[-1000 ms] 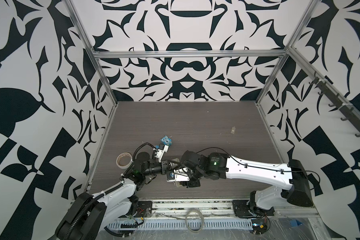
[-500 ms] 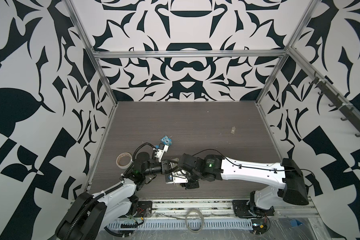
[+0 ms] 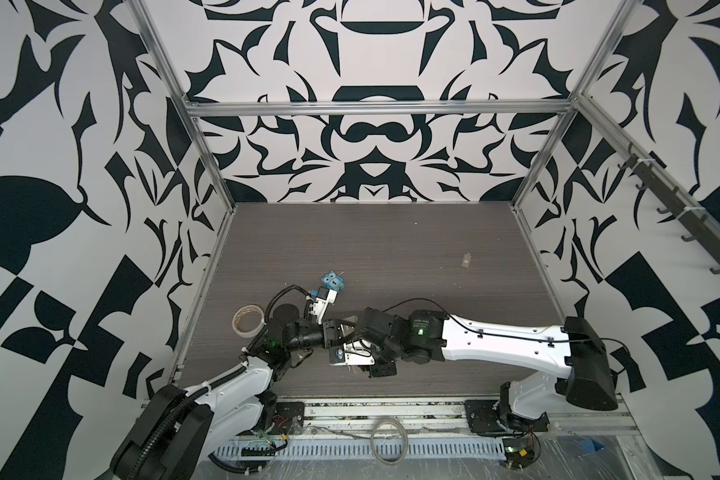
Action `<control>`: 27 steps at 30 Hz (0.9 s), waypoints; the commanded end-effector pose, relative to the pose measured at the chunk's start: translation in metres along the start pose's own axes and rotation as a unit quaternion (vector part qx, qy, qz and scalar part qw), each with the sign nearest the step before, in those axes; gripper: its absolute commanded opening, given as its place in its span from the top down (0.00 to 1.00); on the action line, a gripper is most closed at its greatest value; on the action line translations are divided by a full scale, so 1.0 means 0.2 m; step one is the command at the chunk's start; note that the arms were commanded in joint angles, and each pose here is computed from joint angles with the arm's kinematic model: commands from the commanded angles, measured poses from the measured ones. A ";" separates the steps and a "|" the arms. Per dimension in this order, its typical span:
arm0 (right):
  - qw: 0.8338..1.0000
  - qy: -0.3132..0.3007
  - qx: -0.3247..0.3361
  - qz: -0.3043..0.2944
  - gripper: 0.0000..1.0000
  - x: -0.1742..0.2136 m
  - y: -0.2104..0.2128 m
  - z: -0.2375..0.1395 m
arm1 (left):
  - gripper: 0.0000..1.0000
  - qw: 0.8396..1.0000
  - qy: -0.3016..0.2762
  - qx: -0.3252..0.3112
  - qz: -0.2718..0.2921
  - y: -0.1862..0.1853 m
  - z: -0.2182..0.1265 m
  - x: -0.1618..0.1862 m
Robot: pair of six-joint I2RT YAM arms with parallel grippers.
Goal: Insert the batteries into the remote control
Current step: 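Lower the right gripper fingers onto the batteries in the compartment, then press both batteries down into the compartment with the right gripper fingers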
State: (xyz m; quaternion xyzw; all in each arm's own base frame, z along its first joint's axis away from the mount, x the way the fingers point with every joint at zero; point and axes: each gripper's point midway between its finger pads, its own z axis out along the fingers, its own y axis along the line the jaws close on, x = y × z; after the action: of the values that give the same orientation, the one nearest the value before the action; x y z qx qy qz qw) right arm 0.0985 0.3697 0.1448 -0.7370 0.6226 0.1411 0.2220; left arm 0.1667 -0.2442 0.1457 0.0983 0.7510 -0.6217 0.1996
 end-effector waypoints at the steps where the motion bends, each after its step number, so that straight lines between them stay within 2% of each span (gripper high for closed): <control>1: 1.000 -0.015 0.014 0.000 0.72 -0.05 -0.02 -0.03 | 1.00 0.999 -0.008 0.031 0.025 -0.10 0.00 -0.05; 27: 0.998 0.005 0.056 -0.020 0.77 -0.02 -0.07 -0.02 | 1.00 0.997 -0.010 0.071 0.030 -0.19 0.00 -0.06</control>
State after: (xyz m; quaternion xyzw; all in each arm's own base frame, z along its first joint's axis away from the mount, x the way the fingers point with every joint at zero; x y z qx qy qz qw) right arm 0.1076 0.3698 0.1487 -0.7369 0.6197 0.1093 0.2469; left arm 0.1703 -0.2458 0.1532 0.0919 0.7407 -0.6338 0.2031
